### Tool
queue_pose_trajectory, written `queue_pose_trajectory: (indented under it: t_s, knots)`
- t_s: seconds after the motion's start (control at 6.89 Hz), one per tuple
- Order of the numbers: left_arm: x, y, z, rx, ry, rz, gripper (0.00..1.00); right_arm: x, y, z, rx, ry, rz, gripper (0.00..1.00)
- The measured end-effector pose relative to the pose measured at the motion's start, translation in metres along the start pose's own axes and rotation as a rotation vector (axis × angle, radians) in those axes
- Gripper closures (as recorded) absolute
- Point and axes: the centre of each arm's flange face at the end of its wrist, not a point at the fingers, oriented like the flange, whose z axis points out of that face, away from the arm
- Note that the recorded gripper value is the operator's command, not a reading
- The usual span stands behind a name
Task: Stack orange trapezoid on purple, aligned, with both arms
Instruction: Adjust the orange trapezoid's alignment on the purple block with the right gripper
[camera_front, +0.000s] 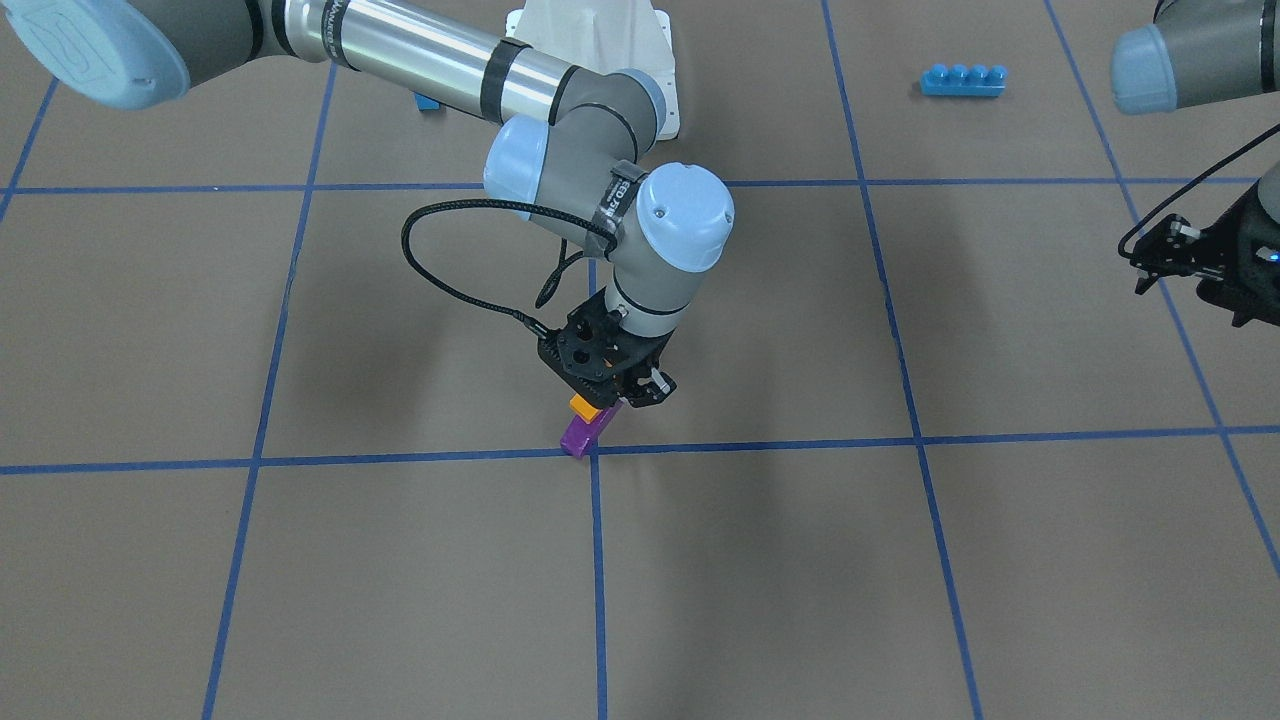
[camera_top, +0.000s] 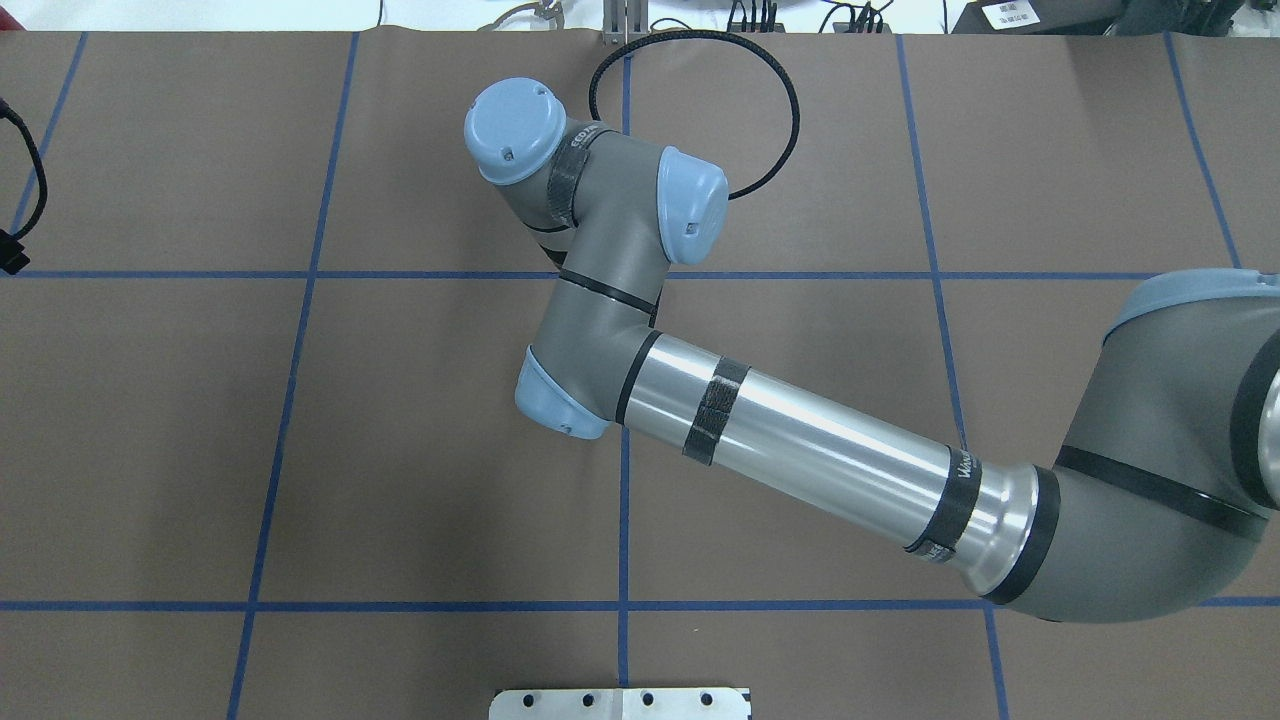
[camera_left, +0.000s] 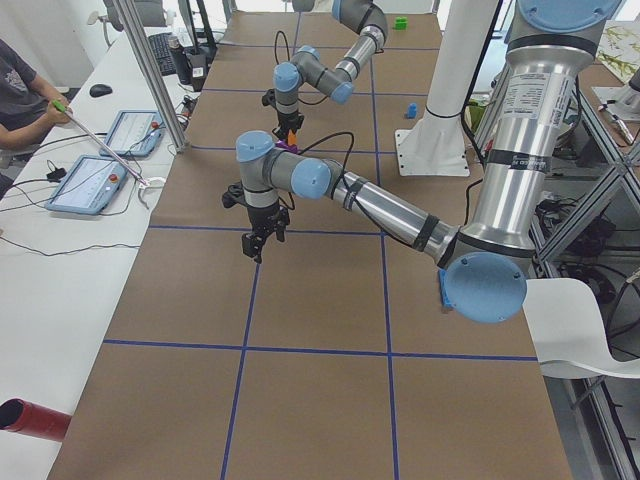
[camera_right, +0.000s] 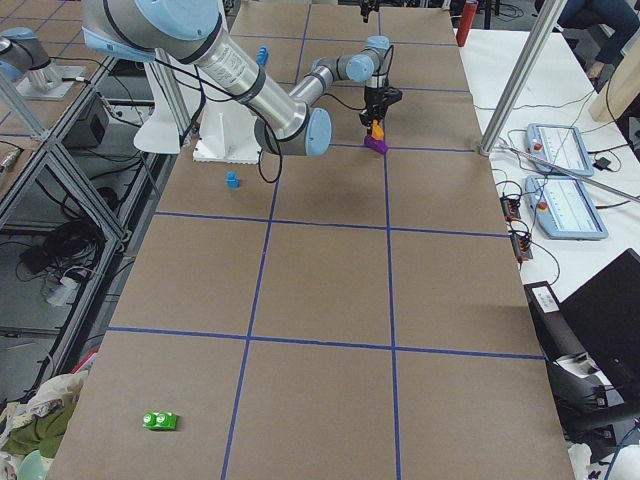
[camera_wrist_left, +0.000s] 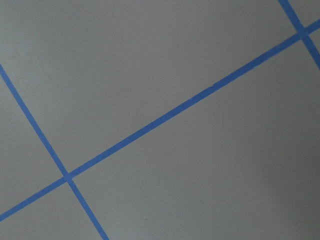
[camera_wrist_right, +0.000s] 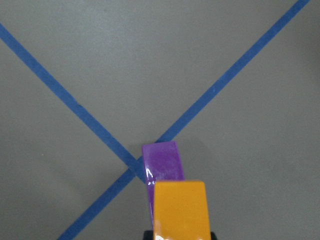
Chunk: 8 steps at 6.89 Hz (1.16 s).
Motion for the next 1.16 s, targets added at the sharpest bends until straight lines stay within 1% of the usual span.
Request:
queue_pose_trajectory:
  t_s: [0.29,1.16]
  knots:
    - [0.000,0.000,0.000,0.000,0.000,0.000,0.00,0.001,0.003,-0.002,-0.004,-0.003,-0.002,1.00]
    - [0.000,0.000,0.000,0.000,0.000,0.001,0.00,0.006,-0.001,0.011,0.000,0.005,-0.005,1.00]
